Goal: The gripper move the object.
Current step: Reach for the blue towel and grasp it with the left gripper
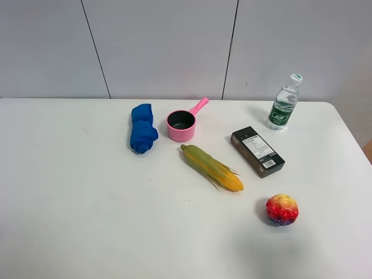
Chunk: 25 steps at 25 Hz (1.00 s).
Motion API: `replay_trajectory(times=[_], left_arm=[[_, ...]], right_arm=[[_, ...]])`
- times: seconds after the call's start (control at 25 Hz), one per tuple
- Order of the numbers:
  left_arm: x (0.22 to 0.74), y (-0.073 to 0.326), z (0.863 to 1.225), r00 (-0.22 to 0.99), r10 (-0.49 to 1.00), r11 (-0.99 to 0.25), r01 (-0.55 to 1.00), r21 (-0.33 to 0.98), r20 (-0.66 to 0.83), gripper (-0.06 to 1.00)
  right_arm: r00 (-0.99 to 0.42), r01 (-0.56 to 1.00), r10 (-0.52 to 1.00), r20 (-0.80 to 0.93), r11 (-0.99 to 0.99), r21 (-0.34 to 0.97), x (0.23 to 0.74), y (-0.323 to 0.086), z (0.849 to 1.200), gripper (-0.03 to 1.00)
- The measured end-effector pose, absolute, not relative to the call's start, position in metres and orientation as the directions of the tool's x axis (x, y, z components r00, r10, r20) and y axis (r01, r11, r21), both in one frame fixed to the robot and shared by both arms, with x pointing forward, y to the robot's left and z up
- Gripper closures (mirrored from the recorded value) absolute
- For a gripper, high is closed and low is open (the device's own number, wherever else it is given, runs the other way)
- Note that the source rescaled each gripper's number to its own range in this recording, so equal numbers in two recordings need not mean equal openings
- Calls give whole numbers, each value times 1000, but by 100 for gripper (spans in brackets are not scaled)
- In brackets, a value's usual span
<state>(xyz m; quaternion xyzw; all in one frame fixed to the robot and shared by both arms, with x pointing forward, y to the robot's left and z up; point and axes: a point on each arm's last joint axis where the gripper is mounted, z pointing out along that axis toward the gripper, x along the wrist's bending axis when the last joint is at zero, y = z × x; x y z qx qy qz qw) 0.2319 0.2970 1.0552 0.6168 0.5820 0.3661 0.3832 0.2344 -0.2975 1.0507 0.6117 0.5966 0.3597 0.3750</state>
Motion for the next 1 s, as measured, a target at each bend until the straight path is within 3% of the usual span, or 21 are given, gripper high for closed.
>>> replay_trajectory(times=[1.0], left_arm=[[232,297,1055,55,998,-29,437,899,6,-6]], right_arm=[[29,460,1000,-7,-7,888,234,-297,1051,-3]])
